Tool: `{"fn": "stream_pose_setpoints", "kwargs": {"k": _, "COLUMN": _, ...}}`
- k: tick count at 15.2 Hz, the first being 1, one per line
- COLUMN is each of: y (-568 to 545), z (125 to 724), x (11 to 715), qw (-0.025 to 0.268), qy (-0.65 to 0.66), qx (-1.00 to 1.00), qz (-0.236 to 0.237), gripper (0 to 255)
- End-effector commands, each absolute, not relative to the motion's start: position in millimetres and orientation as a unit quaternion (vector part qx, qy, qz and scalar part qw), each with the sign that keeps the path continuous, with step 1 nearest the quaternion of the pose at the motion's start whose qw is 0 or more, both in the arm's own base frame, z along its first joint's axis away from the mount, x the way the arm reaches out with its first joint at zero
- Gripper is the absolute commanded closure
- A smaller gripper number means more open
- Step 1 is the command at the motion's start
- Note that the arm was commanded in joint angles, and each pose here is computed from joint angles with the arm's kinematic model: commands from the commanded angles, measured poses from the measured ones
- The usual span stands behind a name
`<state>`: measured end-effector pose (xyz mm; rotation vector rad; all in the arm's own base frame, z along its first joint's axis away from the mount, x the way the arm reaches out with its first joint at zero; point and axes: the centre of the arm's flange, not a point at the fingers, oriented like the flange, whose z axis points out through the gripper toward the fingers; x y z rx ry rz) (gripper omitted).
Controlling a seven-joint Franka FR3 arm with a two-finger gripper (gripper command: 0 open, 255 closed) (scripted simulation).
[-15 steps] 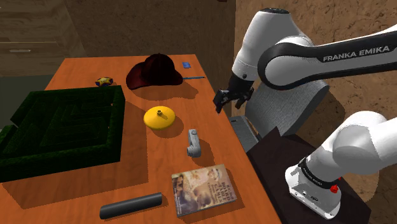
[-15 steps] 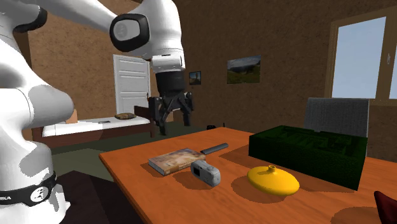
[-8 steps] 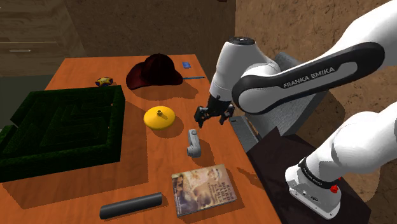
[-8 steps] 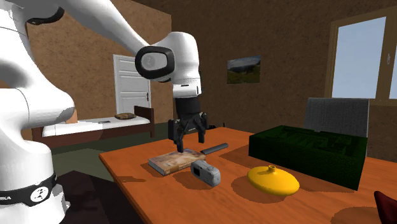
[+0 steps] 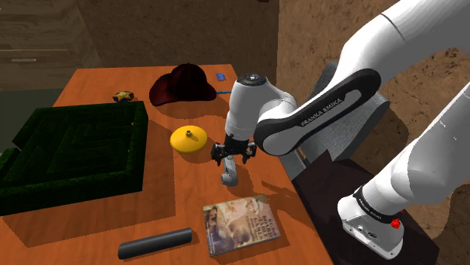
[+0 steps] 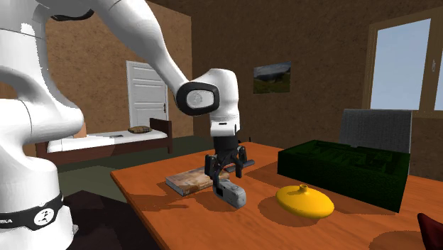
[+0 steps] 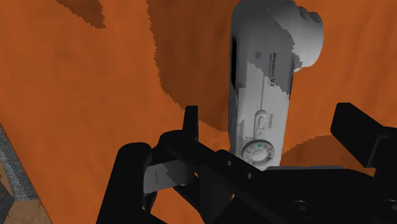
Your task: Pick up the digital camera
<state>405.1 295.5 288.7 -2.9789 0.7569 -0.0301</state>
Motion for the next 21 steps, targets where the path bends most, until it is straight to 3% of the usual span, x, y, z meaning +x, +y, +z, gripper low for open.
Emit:
{"fn": "stream_pose_setpoints", "kwargs": {"k": 1, "y": 299.0, "z": 278.2, "x": 406.1, "qw": 0.034, "qy": 0.249, "qx": -0.968, "qz": -0.010, "gripper": 0}}
{"fn": "stream_pose_setpoints", "kwargs": {"k": 8, "y": 299.0, "z": 248.7, "x": 406.1, "qw": 0.034, "qy": 0.249, "qx": -0.968, "qz": -0.010, "gripper": 0}}
{"fn": "stream_pose_setpoints", "kwargs": {"k": 9, "y": 298.4, "z": 248.9, "x": 406.0, "qw": 0.034, "qy": 0.249, "qx": -0.968, "qz": -0.010, "gripper": 255}}
{"fn": "stream_pose_setpoints", "kwargs": {"k": 21, "y": 299.0, "z": 264.6, "x": 406.1, "qw": 0.034, "qy": 0.249, "qx": -0.968, "qz": -0.010, "gripper": 255}}
